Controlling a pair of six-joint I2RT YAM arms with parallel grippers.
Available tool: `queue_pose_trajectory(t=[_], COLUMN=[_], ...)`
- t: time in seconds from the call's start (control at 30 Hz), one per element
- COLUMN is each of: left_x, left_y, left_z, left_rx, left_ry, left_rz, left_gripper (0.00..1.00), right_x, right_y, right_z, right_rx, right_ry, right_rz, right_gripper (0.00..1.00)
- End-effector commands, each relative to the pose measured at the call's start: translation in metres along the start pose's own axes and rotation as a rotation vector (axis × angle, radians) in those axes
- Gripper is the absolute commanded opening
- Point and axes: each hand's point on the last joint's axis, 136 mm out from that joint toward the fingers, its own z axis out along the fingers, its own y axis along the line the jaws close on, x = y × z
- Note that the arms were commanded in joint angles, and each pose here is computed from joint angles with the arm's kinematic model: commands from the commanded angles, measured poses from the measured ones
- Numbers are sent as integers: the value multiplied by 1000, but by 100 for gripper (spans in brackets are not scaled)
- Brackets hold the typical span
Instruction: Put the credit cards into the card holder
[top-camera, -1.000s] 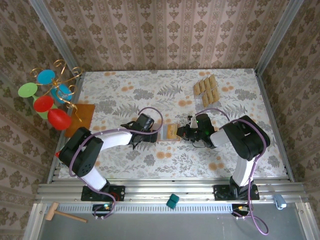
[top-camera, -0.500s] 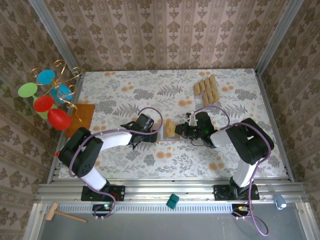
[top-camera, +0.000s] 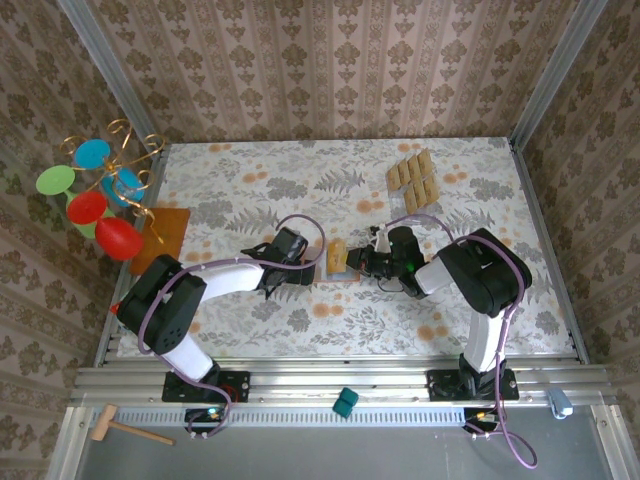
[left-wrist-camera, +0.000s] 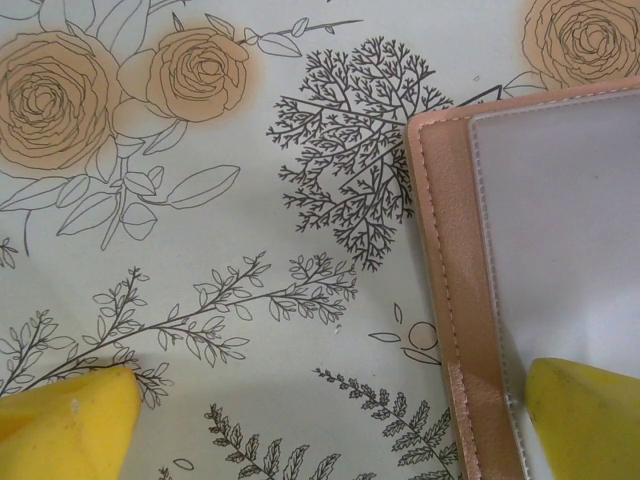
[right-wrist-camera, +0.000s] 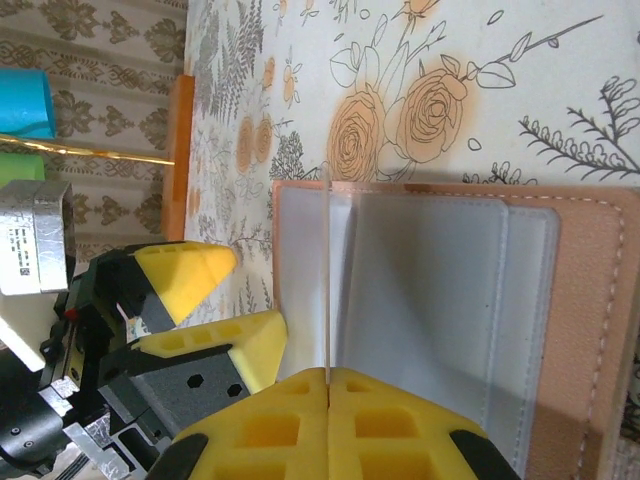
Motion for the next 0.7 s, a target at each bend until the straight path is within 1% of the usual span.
queue_pose_trajectory(t=[0.0, 0.67], left_x=[22, 21], left_y=[18, 19], left_z=[0, -1], left_rx=[-66, -69], left_ry=[68, 69], left_rz=[11, 16], left_gripper=[100, 100], right_x=[-3, 12], right_y=[3, -8], right_z=[6, 15], right_rx=[-18, 3], right_ry=[-12, 34], right_rz=[-16, 4], right_gripper=[0, 0])
